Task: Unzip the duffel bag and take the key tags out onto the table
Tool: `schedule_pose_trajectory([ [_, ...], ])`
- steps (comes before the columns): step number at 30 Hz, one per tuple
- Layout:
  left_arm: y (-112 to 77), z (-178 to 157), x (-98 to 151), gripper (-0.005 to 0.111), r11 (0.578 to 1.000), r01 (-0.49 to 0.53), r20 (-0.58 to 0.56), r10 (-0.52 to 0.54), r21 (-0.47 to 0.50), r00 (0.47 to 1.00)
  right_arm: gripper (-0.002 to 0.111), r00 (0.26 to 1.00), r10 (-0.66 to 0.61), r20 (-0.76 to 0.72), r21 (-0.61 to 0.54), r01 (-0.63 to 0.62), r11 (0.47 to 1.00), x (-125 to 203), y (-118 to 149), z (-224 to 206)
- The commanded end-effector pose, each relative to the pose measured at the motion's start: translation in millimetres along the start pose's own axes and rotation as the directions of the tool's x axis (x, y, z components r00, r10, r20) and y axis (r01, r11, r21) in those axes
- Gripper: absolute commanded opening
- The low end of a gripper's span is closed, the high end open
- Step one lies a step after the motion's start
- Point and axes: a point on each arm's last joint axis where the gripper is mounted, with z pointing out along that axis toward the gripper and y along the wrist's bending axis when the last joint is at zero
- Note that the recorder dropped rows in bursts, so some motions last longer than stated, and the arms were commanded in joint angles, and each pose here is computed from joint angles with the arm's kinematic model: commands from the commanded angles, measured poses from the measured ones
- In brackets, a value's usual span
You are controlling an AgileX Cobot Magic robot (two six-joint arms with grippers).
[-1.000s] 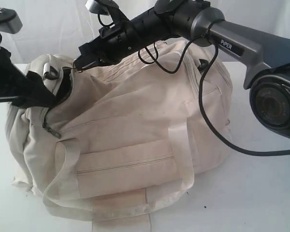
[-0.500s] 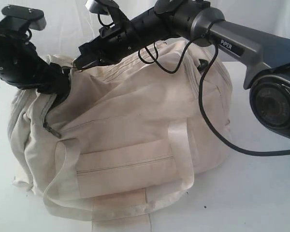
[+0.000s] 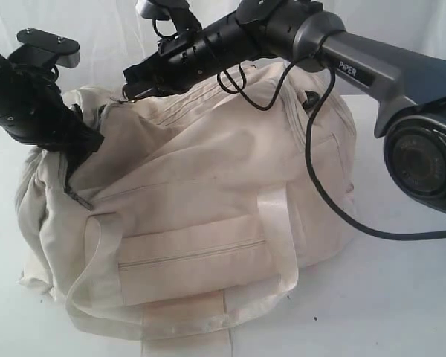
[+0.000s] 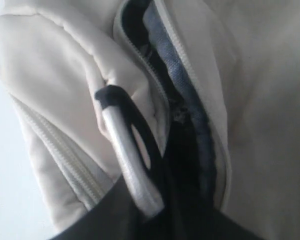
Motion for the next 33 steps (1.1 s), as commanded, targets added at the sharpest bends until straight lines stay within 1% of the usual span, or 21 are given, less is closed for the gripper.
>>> schedule_pose_trajectory([
  [1, 0.0, -8, 2, 0.0, 1.0, 0.01, -0.022, -0.01, -0.003, 1.0, 0.0, 0.999, 0.034, 0.018, 0.045, -0.035, 0.998, -1, -19, -14],
  [5, 0.0, -14, 2, 0.0, 1.0, 0.009, -0.008, -0.009, -0.006, 1.0, 0.0, 0.997, 0.069, 0.029, 0.062, -0.071, 0.996, 0, -32, -25],
  [10, -0.1, -16, 1, 0.0, 1.0, 0.009, -0.003, -0.009, -0.006, 1.0, 0.0, 0.997, 0.068, 0.024, 0.056, -0.07, 0.996, 1, -33, -25],
  [13, 0.4, -26, 0, 0.0, 1.0, 0.01, 0.029, -0.01, -0.017, 1.0, 0.0, 0.998, 0.065, 0.019, 0.058, -0.066, 0.996, 2, -33, -25],
  [14, 1.3, -29, 0, 0.0, 1.0, 0.013, 0.038, -0.012, -0.028, 0.999, 0.0, 0.998, 0.065, 0.017, 0.057, -0.066, 0.996, 2, -33, -25],
  [16, 5.8, -44, -1, 0.0, 0.996, 0.024, 0.074, -0.018, -0.085, 0.997, 0.0, 0.998, 0.061, 0.01, 0.062, -0.061, 0.996, 2, -33, -25],
  [18, 8.6, -53, -1, 0.0, 0.992, 0.026, 0.097, -0.014, -0.122, 0.995, 0.0, 0.999, 0.054, -0.001, 0.069, -0.054, 0.996, 3, -34, -25],
  [21, 11.4, -63, 1, 0.0, 0.987, 0.027, 0.104, -0.011, -0.159, 0.995, 0.0, 0.998, 0.054, -0.017, 0.077, -0.053, 0.996, 5, -37, -27],
  [24, 11.3, -64, 2, 0.0, 0.987, 0.028, 0.102, -0.011, -0.16, 0.995, 0.0, 0.996, 0.076, -0.036, 0.076, -0.073, 0.994, 9, -45, -36],
  [28, 11.3, -64, 2, 0.0, 0.987, 0.028, 0.102, -0.011, -0.16, 0.995, 0.0, 0.994, 0.102, -0.032, 0.094, -0.099, 0.991, 11, -60, -49],
  [33, 11.8, -64, 2, 0.0, 0.986, 0.023, 0.101, -0.006, -0.165, 0.995, 0.0, 0.993, 0.115, -0.022, 0.119, -0.111, 0.987, 13, -71, -60],
])
